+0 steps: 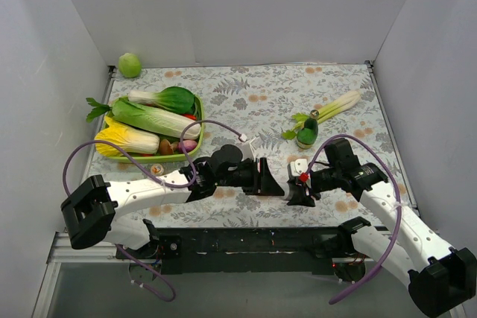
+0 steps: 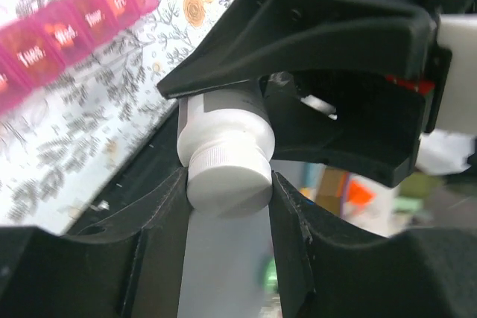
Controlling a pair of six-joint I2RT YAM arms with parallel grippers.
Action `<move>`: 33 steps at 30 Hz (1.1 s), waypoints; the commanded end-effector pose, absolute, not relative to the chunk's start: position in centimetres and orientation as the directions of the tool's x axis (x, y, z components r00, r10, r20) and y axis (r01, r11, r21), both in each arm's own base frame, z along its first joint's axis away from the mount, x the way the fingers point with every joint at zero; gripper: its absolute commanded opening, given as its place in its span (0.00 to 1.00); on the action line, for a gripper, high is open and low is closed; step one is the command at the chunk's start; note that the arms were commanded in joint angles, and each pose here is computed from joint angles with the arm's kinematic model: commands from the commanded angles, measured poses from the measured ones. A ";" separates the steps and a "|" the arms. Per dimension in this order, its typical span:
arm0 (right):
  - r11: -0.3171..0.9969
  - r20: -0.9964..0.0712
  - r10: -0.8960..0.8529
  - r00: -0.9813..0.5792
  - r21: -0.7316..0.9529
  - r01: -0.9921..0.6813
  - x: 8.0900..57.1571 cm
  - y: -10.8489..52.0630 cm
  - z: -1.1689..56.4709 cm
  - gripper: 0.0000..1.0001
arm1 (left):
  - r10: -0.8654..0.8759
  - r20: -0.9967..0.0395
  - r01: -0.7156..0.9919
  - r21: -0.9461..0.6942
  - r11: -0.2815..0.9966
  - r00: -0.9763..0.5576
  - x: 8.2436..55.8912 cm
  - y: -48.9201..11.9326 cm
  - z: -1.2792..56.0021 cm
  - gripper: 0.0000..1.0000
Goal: Sort the pills into containers
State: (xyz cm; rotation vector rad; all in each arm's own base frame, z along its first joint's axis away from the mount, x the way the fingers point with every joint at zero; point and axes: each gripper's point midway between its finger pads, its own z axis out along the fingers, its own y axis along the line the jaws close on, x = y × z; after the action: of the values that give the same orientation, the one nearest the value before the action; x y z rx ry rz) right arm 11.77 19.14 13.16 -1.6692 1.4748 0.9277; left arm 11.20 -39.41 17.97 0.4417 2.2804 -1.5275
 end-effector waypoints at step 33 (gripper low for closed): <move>-0.045 -0.854 -0.508 0.110 -0.101 -0.994 13.0 18.7 12.5 0.03 | 0.062 -0.032 0.046 -0.971 0.236 -0.998 8.9 -36.9 21.4 0.63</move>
State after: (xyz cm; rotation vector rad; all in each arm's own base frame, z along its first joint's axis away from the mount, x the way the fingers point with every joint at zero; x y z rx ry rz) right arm 12.05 20.47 14.37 -1.6681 1.3498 0.9398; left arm 10.59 -37.23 18.80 -0.0256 2.4795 -1.8480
